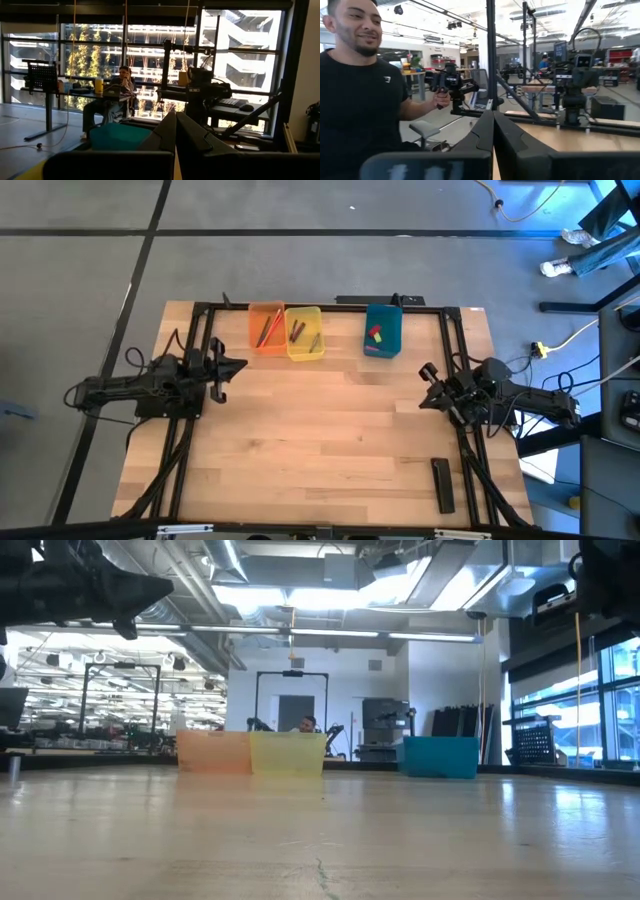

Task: Sort crayons/erasers/pens/pencils in bins
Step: Return to Home Position

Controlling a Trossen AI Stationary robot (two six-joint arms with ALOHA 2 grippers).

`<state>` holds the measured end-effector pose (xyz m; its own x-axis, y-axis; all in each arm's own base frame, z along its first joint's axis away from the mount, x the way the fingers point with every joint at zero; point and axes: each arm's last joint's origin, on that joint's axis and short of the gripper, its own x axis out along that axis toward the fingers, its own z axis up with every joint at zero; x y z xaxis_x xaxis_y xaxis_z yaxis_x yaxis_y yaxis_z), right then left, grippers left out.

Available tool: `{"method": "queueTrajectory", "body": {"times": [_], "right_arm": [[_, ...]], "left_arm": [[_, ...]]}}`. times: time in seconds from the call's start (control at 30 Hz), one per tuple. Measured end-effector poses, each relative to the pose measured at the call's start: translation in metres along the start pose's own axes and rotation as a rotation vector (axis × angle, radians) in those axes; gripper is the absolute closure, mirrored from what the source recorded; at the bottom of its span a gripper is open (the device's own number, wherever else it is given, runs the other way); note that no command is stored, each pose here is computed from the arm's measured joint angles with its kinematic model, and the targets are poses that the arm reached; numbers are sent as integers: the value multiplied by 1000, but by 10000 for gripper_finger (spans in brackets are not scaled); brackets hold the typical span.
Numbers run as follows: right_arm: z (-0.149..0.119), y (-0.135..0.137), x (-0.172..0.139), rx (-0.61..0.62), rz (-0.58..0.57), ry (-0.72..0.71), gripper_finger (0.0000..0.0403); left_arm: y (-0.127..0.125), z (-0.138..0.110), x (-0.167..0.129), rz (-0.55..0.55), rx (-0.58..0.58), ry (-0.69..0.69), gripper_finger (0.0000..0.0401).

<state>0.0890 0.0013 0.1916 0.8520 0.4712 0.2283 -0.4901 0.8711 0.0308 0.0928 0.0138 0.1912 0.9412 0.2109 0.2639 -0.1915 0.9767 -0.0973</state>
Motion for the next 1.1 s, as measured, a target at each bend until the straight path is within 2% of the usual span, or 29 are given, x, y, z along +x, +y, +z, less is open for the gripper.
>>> {"method": "queueTrajectory", "body": {"times": [0.2, 0.3, 0.57, 0.7, 1.1], "right_arm": [[-1, -2, 0, -36, -65, 5, 396], [-5, -4, 0, -28, -116, 28, 396], [-19, -12, -3, 23, -331, 142, 396], [-19, -12, -3, 19, -333, 145, 396], [-19, -12, -3, 2, -334, 146, 383]], "left_arm": [[-4, -3, 1, 19, -7, 30, 401], [-5, -10, 1, 25, 2, 105, 401], [-6, -25, -2, -16, 26, 263, 401], [-9, -27, -3, -104, 36, 284, 401], [-9, -27, -3, -103, 43, 283, 401]]}}
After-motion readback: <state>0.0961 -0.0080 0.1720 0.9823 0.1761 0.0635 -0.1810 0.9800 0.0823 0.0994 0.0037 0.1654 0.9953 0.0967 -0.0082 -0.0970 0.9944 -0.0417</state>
